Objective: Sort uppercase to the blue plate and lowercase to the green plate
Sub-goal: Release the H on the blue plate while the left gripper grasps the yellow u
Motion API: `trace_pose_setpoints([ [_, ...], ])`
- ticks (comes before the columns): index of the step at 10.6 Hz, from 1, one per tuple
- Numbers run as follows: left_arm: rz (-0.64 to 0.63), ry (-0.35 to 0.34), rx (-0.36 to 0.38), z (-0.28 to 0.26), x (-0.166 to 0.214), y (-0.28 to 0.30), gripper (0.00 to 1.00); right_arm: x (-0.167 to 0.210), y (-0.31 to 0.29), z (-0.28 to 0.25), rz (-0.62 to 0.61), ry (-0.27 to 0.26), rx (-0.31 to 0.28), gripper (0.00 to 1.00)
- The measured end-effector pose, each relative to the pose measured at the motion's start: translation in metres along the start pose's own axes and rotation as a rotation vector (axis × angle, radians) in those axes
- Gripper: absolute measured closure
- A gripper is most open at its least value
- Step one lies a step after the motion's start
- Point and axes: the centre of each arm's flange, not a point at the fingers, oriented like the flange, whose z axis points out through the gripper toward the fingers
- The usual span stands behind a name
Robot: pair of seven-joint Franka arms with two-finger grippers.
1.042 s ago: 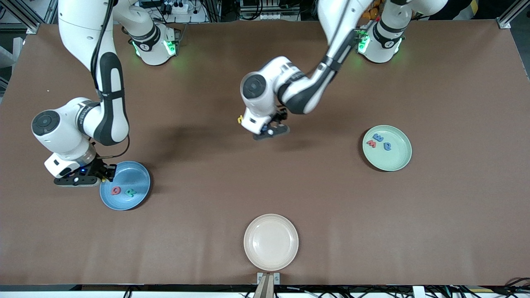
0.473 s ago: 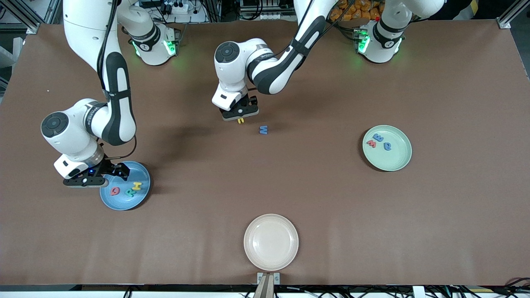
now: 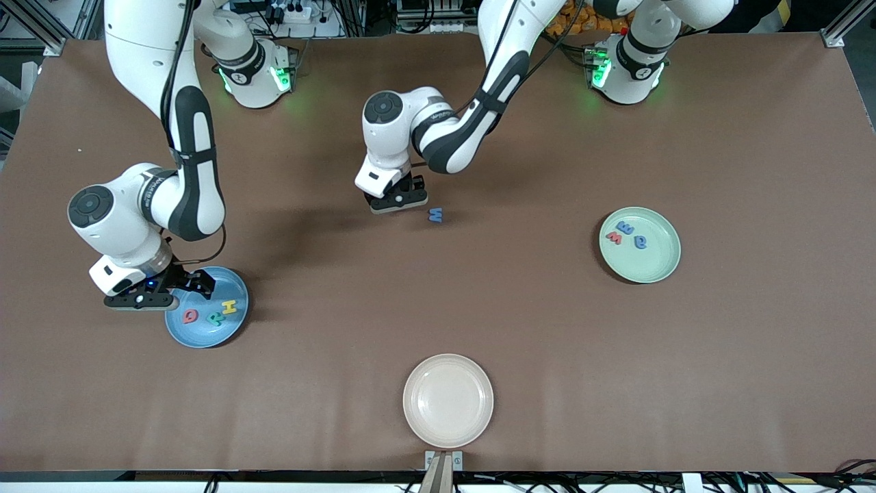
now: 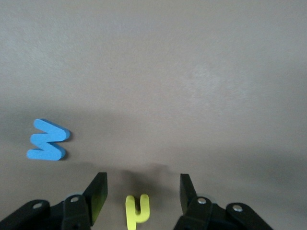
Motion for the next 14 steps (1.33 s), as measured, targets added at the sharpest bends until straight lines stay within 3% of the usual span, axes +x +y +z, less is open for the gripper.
trace_pose_setpoints([
  [7, 0.032, -0.021, 0.012, 0.017, -0.029, 0.003, 0.37, -0.016, 0.042, 0.012, 0.029, -0.097, 0.035, 0.00],
  [11, 0.034, -0.026, 0.023, 0.018, -0.032, 0.002, 0.53, -0.016, 0.041, 0.013, 0.026, -0.102, 0.039, 0.00],
  [14, 0.033, -0.029, 0.040, 0.017, -0.031, 0.000, 0.72, -0.016, 0.039, 0.013, 0.022, -0.102, 0.040, 0.00],
])
